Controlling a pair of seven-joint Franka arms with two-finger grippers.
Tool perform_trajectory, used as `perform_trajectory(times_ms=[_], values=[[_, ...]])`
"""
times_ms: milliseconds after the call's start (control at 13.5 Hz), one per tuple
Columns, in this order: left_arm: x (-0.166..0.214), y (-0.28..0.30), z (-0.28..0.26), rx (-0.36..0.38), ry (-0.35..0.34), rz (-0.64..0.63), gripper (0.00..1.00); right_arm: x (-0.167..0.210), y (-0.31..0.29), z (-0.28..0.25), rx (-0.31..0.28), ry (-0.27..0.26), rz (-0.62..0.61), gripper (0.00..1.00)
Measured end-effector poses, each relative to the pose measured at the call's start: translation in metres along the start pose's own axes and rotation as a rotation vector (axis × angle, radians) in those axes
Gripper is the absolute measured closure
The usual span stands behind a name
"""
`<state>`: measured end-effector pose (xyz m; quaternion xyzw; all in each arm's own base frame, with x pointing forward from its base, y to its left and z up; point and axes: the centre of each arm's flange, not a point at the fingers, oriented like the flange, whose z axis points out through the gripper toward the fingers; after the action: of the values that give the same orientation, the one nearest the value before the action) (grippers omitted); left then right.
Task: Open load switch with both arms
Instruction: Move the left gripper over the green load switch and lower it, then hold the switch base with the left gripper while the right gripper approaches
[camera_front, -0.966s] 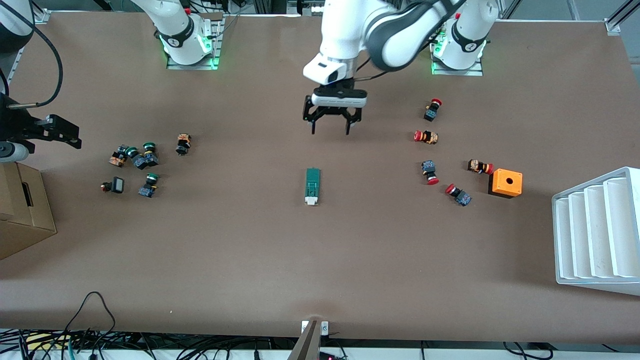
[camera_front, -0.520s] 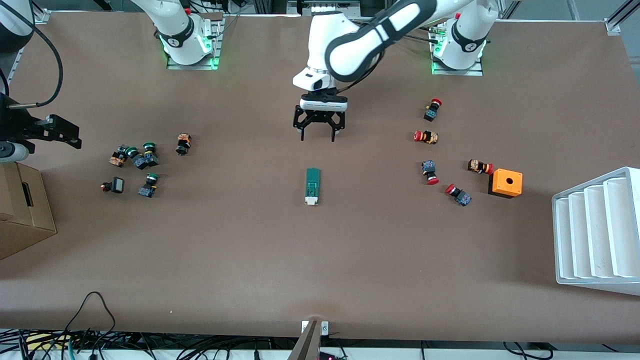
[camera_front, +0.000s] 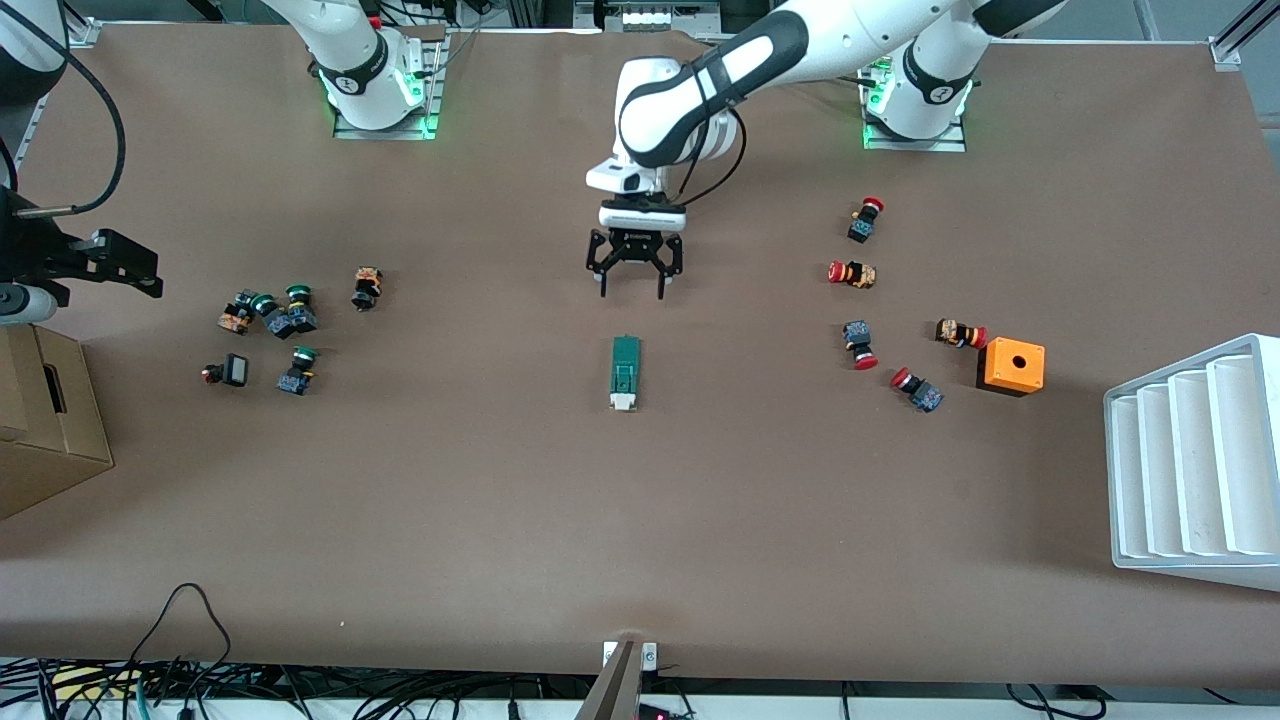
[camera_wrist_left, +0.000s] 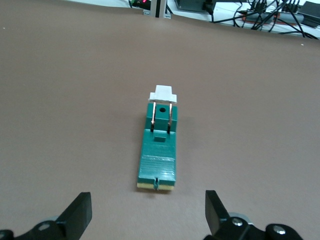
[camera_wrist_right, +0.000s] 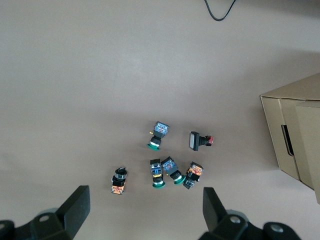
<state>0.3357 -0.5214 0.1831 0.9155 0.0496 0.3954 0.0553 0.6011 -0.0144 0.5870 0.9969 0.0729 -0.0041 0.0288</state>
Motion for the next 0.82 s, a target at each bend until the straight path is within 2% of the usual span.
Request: perform_trajectory(times_ms=[223, 595, 818], values=[[-0.006, 0.004, 0.025, 0.009, 0.028, -0.012, 0.00, -0.002, 0.004, 0.001, 0.001, -0.008, 0.010, 0.00], [-0.022, 0.008, 0.063, 0.020, 0.083, 0.023, 0.00, -0.002, 0.006, 0.004, 0.001, -0.022, 0.098, 0.00], [-0.029, 0.002, 0.076, 0.016, 0.098, 0.034, 0.00, 0.007, 0.005, 0.026, 0.003, -0.055, 0.096, 0.00]])
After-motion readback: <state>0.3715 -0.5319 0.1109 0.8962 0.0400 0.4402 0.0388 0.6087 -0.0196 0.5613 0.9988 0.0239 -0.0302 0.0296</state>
